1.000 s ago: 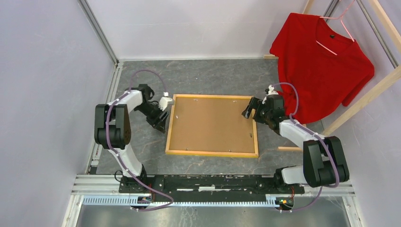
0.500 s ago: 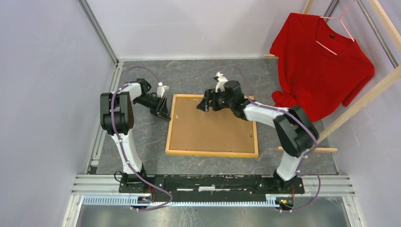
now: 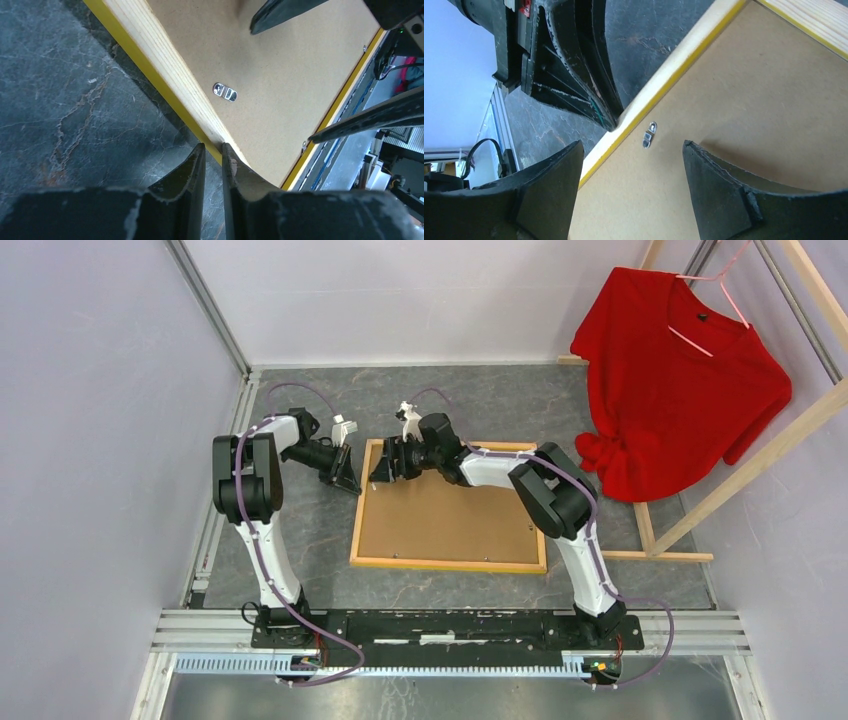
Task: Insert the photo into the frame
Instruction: Install the photo frame at the center of the board.
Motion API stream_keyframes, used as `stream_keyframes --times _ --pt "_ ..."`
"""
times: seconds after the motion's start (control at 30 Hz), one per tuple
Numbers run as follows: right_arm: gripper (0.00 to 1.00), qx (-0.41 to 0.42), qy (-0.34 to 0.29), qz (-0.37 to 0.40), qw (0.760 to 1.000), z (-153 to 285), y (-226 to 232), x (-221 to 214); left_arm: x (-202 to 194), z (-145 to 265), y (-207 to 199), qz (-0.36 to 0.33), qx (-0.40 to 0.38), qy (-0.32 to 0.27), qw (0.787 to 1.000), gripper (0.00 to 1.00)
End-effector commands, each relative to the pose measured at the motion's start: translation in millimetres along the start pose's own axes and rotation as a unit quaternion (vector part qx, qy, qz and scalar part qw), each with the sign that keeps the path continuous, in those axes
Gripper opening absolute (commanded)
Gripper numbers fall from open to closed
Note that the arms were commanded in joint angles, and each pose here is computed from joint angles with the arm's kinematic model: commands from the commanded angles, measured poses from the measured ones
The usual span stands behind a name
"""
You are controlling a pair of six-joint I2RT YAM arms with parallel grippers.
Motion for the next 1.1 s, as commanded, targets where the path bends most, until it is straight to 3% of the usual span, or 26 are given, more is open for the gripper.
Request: stream_keyframes --times 0.0,1.07 --pt "0.79 0.039 0.001 0.014 0.999 -16.3 15.0 8.1 -1.3 -5.7 7.0 0.007 -0.001 0.001 1.000 0.24" --pt "0.75 0.042 0.064 0.000 0.997 -36.6 9.6 -32.4 -2.9 -2.0 6.4 0.006 0.017 0.013 1.000 0.22"
Point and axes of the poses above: each gripper's point midway between its finger pads, its own z axis back along the fingers, its own y axis along the line the jaws close on, x = y × z, the point moved 8 cm from there along z, back along the fingers, and after that the axes turned 15 degrees about -z, right-handed, at the moved point
